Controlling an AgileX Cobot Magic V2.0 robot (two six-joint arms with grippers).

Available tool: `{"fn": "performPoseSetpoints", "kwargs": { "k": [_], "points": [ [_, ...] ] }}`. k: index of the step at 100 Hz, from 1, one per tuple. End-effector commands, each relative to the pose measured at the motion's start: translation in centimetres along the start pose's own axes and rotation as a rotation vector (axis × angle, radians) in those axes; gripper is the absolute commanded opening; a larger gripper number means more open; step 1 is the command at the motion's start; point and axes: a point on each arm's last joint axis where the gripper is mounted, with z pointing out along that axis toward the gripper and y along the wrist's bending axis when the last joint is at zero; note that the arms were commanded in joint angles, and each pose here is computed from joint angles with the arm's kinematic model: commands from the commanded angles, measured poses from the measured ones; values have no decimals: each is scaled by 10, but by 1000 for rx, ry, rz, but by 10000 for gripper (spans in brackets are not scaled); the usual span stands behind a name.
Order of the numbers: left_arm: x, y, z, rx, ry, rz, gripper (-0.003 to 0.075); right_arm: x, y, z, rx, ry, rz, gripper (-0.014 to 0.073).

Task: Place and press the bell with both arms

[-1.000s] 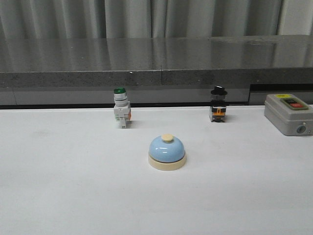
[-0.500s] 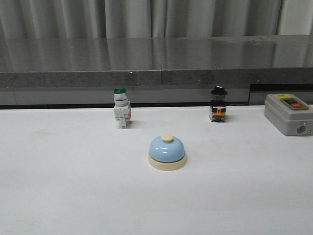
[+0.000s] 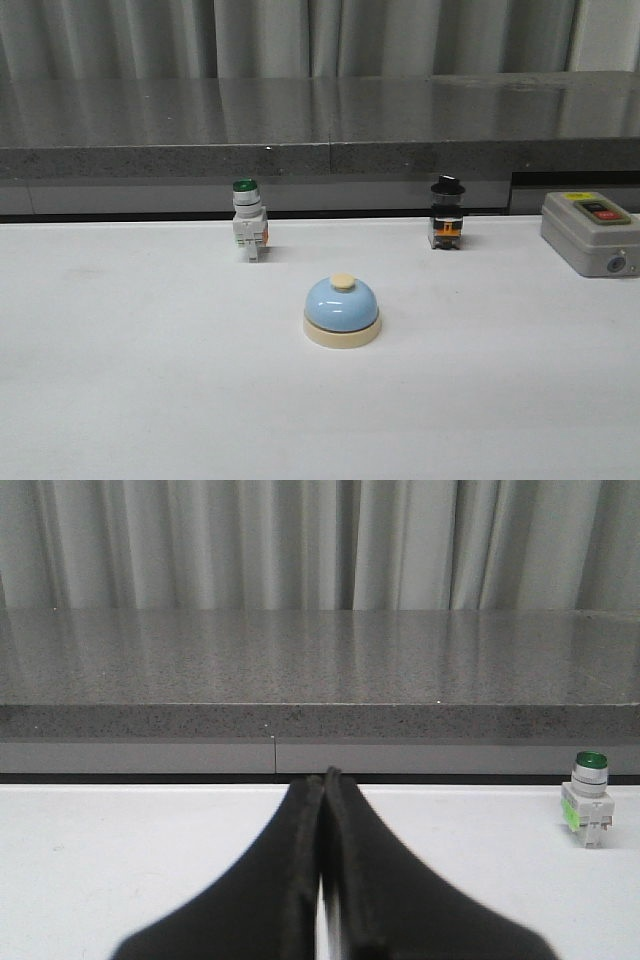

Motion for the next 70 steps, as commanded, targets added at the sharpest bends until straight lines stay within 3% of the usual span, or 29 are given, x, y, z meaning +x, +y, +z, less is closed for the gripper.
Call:
{"fn": "performPoseSetpoints", "kwargs": {
  "k": [1,16,33,53,70],
  "points": [
    [6,0,-1,6,-65,-5,-20,-13,0,-2,4,-112,-20,-59],
    [6,0,-1,6,-65,-5,-20,-16,0,-2,4,-119,-20,-59],
    [6,0,-1,6,-65,-5,-20,-50,0,-9,6,-145,-21,-59],
    [6,0,-1,6,-65,-5,-20,-83,0,-5,12,21,-20,-59],
    [6,0,-1,6,-65,-5,-20,-100,0,22,12,161,-18,-59]
  ]
}}
